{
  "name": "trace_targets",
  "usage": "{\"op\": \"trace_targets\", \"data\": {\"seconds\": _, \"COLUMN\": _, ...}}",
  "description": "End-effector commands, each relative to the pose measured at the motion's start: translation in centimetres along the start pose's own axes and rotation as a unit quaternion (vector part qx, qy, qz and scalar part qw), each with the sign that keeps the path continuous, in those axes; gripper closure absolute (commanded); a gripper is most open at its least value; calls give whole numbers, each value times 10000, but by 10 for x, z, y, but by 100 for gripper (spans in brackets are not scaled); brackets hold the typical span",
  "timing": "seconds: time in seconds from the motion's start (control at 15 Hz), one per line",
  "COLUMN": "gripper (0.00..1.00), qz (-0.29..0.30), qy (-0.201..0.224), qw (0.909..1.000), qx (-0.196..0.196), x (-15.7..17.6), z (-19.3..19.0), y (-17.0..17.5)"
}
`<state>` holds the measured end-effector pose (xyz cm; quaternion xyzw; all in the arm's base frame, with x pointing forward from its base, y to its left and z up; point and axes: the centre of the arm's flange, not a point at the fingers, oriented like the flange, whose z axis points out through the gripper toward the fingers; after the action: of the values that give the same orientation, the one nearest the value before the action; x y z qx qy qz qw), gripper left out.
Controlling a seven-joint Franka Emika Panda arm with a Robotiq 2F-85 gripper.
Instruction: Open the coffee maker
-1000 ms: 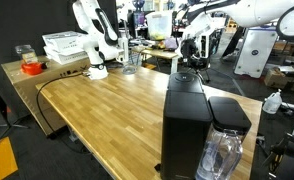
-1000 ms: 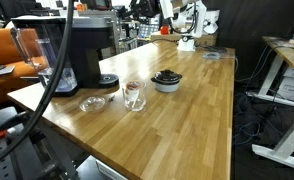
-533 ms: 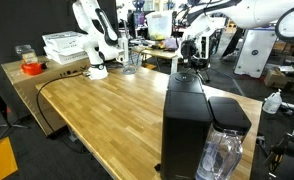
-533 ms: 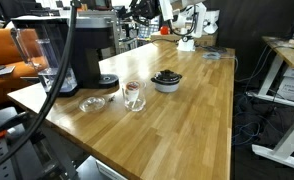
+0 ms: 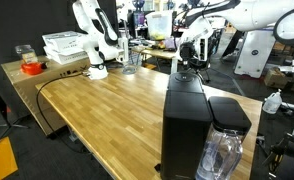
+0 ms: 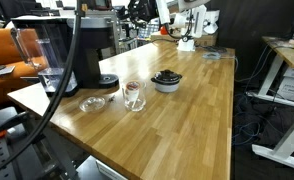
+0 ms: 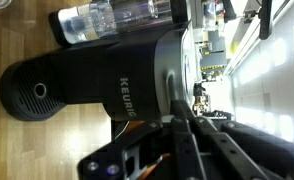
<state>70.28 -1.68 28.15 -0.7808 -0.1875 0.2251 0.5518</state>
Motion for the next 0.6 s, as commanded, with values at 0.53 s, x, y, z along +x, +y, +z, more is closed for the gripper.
{"op": "trace_targets", "data": {"seconds": 0.53, "gripper": 100, "qz": 224, "qy": -430, "qw": 9983, "qx": 326, "x": 14, "z": 15, "y": 13}}
